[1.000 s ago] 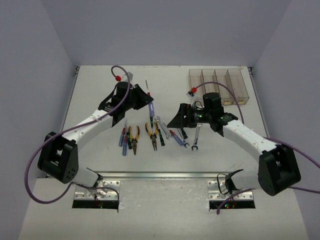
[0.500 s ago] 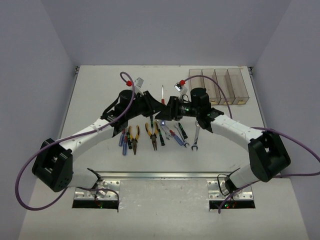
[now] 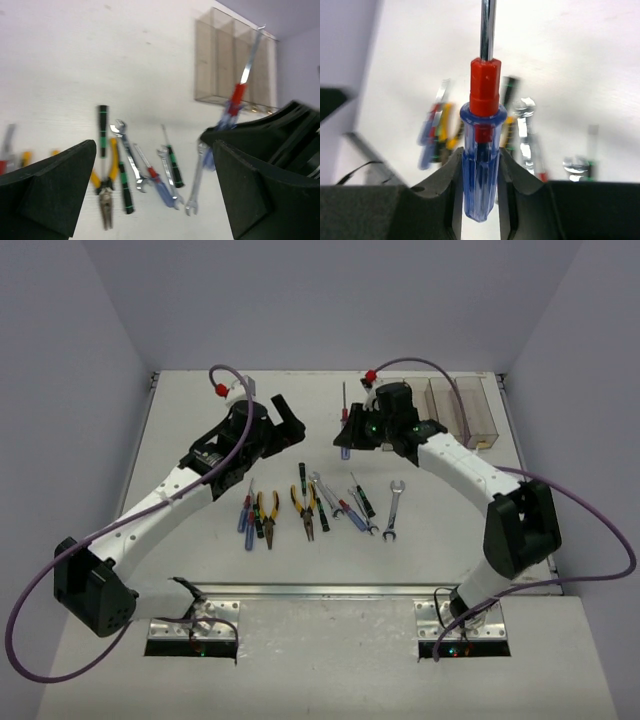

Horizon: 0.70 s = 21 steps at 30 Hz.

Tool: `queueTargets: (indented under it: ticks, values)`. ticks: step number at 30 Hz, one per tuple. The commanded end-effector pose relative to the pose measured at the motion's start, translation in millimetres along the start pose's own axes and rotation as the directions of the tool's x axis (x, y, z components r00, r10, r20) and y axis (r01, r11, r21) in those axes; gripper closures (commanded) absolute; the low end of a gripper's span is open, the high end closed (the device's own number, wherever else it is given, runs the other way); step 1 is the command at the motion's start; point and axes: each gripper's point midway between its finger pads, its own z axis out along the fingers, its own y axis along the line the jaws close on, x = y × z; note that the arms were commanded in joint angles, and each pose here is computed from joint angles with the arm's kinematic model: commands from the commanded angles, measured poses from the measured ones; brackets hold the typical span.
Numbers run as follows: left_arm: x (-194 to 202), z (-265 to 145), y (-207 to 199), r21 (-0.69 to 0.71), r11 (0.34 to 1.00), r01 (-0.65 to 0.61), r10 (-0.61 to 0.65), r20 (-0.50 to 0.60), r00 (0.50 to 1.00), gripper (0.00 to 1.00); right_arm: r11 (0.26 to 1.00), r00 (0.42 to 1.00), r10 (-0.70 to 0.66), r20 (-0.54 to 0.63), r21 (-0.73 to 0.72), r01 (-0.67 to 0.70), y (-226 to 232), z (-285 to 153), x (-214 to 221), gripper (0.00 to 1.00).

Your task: Sort the tools into containers

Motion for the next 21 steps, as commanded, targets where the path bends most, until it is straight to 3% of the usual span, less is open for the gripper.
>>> queueTargets:
  ticks: [1,3,6,9,14,16,17,18,20,21]
  values:
    - [-26.0,-42.3,57.8,-0.265,0.952,-0.152,0.174,0.064,0.983,0.0,0.91,0.995,-0.069,-0.073,0.404,0.092,-106.5,-17.5,-26.6,1.0]
    - [-21.9,-52.5,68.0,-0.296,0.923,-0.247,0.257,-0.005,0.966,0.0,0.835,0.994,-0.059,-0.09,0.542,0.099,-158.6,-17.8,-45.4,1.0]
    - [-14.4,-61.3,86.4,-0.345,0.877,-0.335,0.327,-0.083,0.941,0.0,0.792,0.991,-0.075,-0.107,0.597,0.124,-188.6,-10.8,-79.5,1.0]
    - [-5.2,-66.1,111.6,-0.404,0.81,-0.425,0.397,-0.157,0.904,0.0,0.761,0.976,-0.103,-0.193,0.616,0.203,-215.3,13.0,-83.3,1.0]
    - [8.0,-60.8,152.6,-0.536,0.68,-0.5,0.438,-0.249,0.864,0.0,0.729,0.959,-0.156,-0.237,0.627,0.274,-237.1,36.3,-96.2,1.0]
    - [16.9,-54.7,155.3,-0.522,0.686,-0.507,0.434,-0.267,0.861,0.0,0.724,0.959,-0.15,-0.241,0.633,0.273,-245.6,38.0,-97.0,0.97]
    - [22.5,-51.5,156.6,-0.51,0.691,-0.511,0.431,-0.276,0.859,0.0,0.723,0.959,-0.148,-0.24,0.635,0.27,-249.2,38.5,-98.8,0.95]
    - [28.0,-50.1,159.1,-0.502,0.695,-0.515,0.427,-0.288,0.857,0.0,0.726,0.959,-0.146,-0.242,0.633,0.27,-250.2,38.8,-98.4,0.79]
    - [32.3,-44.5,160.6,-0.491,0.704,-0.513,0.419,-0.295,0.859,0.0,0.734,0.96,-0.137,-0.246,0.626,0.265,-248.9,37.8,-96.5,0.61]
    - [34.3,-42.1,162.6,-0.489,0.707,-0.511,0.411,-0.304,0.859,0.0,0.739,0.96,-0.133,-0.246,0.62,0.262,-247.0,37.2,-95.5,0.46]
